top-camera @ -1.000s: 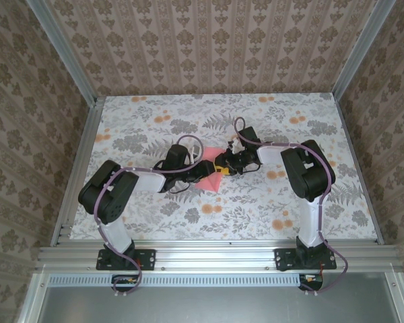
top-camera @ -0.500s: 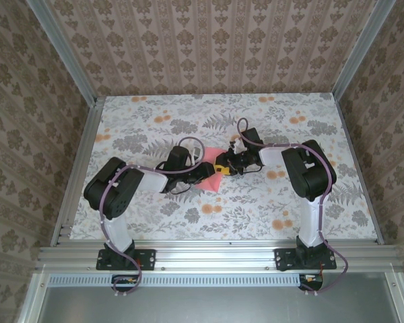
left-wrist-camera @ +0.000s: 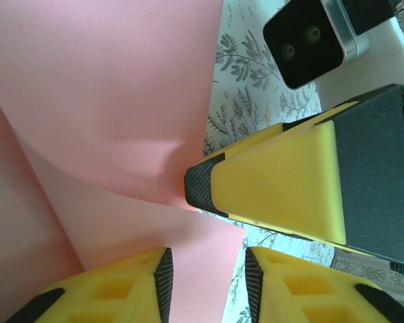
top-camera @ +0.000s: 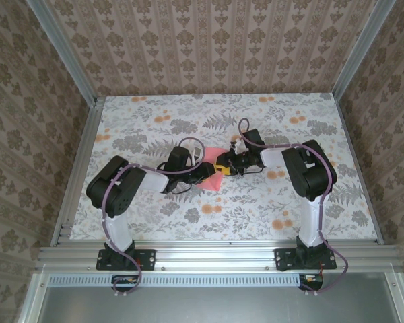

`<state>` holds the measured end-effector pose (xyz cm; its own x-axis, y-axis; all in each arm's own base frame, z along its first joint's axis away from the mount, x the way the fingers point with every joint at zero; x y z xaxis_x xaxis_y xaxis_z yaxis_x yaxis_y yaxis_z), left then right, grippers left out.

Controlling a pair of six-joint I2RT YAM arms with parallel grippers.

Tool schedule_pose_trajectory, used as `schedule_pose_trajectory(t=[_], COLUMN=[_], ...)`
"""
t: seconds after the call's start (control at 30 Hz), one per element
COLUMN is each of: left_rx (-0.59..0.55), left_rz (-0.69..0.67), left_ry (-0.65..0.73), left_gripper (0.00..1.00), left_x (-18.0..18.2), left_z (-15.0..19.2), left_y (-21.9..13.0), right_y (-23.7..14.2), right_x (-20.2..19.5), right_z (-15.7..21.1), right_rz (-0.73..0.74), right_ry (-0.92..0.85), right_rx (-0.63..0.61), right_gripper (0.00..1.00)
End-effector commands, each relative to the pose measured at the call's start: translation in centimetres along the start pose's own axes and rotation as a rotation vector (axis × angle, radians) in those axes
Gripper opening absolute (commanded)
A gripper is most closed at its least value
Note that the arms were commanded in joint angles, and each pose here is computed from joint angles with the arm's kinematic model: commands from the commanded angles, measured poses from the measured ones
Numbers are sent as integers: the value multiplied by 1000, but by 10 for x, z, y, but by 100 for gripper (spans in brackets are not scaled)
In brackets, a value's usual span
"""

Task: Fold a paper plane with a square sheet of paper (pick it up from the middle)
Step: Fold the triangle a second time at the center of the table.

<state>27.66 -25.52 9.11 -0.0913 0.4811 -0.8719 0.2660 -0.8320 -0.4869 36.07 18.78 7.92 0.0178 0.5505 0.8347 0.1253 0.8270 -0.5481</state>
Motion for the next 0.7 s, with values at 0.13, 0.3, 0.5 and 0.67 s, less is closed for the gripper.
schedule_pose_trajectory(t=[0.13, 0.3, 0.5, 0.67], left_rx=[-12, -11, -7, -6], left_rz=[-21, -22, -21, -20], left_ry=[-8, -8, -8, -8], left_gripper=[29, 29, 29, 29], left_x=[6, 6, 6, 5], left_z=[0, -1, 0, -1], left_y=[1, 1, 3, 3], right_y=[-16, -19, -12, -7], right_x=[-9, -3, 4, 11], right_z=[20, 25, 23, 20], right_rz=[69, 66, 45, 5], right_ry=[5, -41, -74, -90], right_rx=[47, 70, 84, 77], right_gripper=[33, 31, 28, 27])
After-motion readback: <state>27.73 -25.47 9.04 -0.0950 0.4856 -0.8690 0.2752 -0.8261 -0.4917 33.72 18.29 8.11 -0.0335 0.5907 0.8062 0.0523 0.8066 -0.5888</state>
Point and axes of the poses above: each hand's point on the last joint's axis, 136 mm out from that joint toward the fingers, its own y axis out along the fingers, its own x axis along the line the jaws close on, z = x × y, the point moved 9 cm from there along -y, back along the fingers, and after that the axes turned 10 degrees about -y, right-handed, at the moved point
